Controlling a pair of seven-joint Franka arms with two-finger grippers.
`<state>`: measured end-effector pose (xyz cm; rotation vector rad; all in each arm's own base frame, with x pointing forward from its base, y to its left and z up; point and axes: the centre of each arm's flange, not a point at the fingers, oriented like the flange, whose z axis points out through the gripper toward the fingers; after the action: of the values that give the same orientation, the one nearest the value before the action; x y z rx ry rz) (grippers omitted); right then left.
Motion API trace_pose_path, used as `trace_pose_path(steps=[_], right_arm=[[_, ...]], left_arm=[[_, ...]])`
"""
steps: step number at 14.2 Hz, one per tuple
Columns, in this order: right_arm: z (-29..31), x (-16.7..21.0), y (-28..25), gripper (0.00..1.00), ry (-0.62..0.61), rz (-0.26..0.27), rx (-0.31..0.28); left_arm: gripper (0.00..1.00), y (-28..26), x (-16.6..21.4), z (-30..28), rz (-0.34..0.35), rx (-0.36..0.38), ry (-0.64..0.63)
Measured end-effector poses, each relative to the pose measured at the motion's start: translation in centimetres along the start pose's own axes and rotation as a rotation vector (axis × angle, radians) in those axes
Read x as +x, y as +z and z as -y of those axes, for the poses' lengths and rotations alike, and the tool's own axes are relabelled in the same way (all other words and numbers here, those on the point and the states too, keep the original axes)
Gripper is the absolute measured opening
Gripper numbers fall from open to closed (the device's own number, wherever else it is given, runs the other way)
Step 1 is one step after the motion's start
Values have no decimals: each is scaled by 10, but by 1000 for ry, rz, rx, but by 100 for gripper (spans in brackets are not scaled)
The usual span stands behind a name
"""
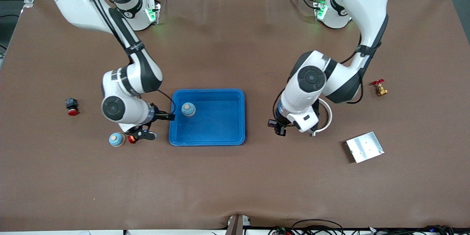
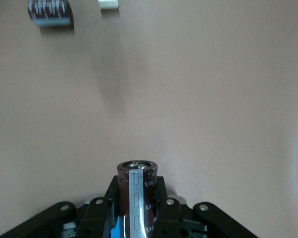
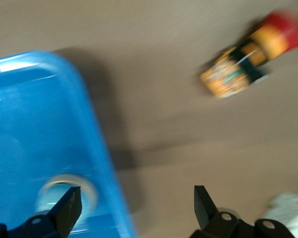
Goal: Place electrolytic capacitor and blue bell in tray
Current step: 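Reach the right gripper to the second bell while the left gripper carries the capacitor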
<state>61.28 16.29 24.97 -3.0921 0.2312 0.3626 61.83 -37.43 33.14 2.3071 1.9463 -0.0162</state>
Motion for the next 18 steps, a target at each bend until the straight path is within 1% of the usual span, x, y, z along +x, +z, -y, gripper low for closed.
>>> trace_pose_path(steps=[3, 5, 7, 10, 13, 16, 18], right_arm=[[-59, 19, -12, 100, -178, -14, -37], [-101, 31, -15, 100, -270, -23, -59], [-124, 40, -19, 100, -362, -57, -81], [-130, 45, -18, 100, -540, -107, -118], [-142, 49, -9, 100, -659, -115, -127], [-160, 59, -7, 100, -800, -172, -147], [-163, 63, -6, 100, -858, -194, -176]], left_arm=[[30, 9, -26, -12, -38, 4, -51], [30, 25, -50, -8, -66, -1, -64], [30, 41, -73, -1, -71, 2, -72], [30, 60, -96, 7, -78, 5, -64], [30, 73, -116, 12, -92, -19, -52], [30, 82, -137, 15, -99, -45, -50], [30, 91, -146, 19, -103, -46, -43]])
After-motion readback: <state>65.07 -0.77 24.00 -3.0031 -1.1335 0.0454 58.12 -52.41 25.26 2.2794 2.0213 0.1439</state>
